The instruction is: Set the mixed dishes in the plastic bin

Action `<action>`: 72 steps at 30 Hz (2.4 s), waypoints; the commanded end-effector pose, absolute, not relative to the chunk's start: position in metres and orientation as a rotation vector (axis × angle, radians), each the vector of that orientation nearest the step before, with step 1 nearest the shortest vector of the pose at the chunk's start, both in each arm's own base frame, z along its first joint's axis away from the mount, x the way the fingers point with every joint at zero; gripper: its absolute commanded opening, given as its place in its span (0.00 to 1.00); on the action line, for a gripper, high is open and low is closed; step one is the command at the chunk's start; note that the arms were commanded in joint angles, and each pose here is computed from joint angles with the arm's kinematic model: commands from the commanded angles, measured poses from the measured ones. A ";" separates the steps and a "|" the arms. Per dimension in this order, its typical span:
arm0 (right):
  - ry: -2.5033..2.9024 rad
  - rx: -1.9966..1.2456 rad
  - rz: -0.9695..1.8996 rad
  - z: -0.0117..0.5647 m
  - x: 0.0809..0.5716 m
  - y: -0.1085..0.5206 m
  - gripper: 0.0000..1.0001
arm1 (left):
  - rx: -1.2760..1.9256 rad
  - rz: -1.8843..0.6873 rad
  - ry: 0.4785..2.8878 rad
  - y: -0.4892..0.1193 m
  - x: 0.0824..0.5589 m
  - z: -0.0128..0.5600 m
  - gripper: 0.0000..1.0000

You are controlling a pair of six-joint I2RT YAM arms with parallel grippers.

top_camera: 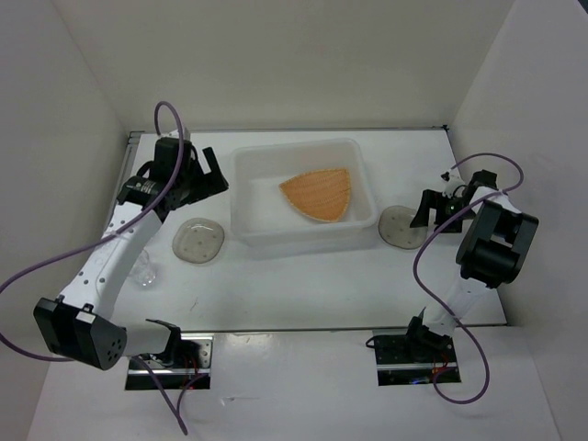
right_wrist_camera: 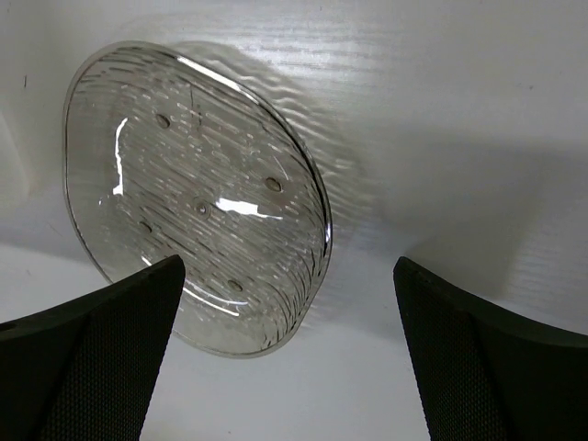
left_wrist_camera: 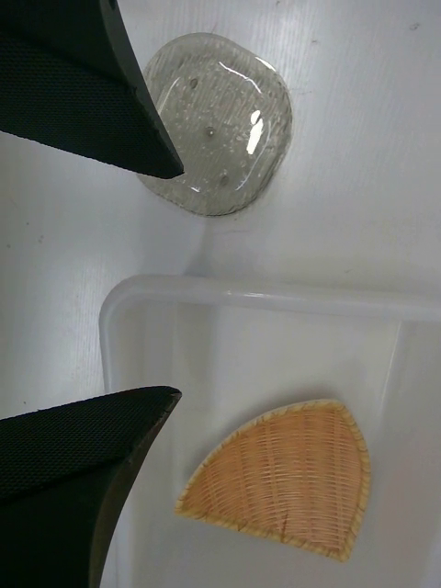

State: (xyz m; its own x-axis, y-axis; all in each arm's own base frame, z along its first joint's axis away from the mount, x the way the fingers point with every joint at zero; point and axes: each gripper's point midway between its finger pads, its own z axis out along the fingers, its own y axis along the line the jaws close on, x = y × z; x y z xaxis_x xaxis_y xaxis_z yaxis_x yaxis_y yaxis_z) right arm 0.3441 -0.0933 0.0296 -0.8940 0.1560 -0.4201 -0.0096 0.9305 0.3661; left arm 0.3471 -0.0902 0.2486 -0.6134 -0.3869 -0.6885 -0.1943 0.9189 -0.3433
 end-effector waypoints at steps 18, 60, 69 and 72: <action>2.576 0.137 0.662 0.004 0.343 -0.072 0.50 | -0.541 -0.348 2.227 -0.087 0.327 0.245 0.98; 1.909 -0.602 0.836 0.340 0.435 0.111 0.00 | -0.278 -0.261 2.224 -0.077 0.350 0.249 0.98; 2.062 -0.629 0.825 0.269 0.480 0.163 0.00 | -0.235 -0.227 2.276 -0.073 0.351 0.230 0.99; 2.143 -0.696 0.713 0.230 0.491 0.172 0.00 | -0.207 -0.206 2.302 -0.073 0.356 0.222 0.99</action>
